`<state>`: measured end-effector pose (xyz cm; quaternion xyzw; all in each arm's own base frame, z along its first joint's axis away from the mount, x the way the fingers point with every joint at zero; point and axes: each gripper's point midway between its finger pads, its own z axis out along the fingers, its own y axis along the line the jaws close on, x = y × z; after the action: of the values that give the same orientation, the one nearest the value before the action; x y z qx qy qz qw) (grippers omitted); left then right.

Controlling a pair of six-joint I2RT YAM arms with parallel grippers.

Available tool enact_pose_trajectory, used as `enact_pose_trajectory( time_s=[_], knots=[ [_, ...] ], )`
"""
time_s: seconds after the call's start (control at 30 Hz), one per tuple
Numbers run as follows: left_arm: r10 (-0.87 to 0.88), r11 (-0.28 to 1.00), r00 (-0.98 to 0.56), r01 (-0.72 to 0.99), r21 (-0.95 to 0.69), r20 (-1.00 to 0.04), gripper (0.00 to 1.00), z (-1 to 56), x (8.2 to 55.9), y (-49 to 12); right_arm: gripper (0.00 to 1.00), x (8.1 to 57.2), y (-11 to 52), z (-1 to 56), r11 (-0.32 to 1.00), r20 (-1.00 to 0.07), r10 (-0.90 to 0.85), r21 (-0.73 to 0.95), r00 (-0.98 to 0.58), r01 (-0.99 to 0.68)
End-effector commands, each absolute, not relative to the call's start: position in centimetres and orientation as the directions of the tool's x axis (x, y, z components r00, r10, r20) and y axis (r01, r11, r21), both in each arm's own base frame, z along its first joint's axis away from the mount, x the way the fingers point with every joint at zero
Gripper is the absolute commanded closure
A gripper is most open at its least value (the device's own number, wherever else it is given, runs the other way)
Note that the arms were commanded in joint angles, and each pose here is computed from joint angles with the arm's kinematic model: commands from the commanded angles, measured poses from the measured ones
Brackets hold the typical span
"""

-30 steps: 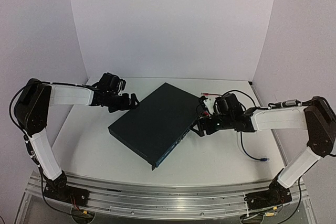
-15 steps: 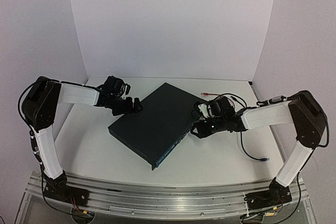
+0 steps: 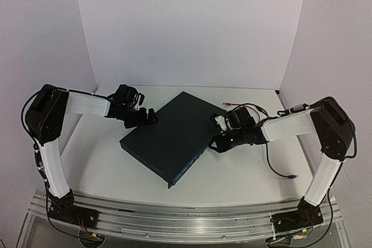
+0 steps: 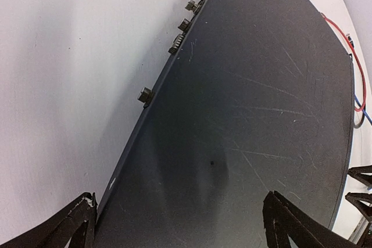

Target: Pull the plug from the switch port

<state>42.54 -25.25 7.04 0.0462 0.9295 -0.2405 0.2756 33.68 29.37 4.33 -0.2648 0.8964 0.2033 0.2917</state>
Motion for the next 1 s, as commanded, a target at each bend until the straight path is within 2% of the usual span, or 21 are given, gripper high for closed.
enact_pose_trajectory(
  time_s=[0.0, 0.23, 0.97],
  knots=[
    [-0.052, 0.854, -0.83, 0.251, -0.456, -0.555, 0.01, 8.4, 43.1, -26.4, 0.59, 34.7, 30.9, 5.3, 0.747, -0.663, -0.362, 0.215, -0.655, -0.629],
    [-0.058, 0.853, -0.831, 0.247, -0.46, -0.554, 0.01, 8.4, 43.1, -26.4, 0.6, 35.1, 31.4, 4.9, 0.734, -0.664, -0.376, 0.211, -0.646, -0.645],
    [-0.062, 0.851, -0.841, 0.237, -0.468, -0.538, 0.01, 7.9, 43.3, -26.6, 0.73, 35.4, 32.5, 4.6, 0.701, -0.674, -0.4, 0.211, -0.621, -0.681]
  ],
)
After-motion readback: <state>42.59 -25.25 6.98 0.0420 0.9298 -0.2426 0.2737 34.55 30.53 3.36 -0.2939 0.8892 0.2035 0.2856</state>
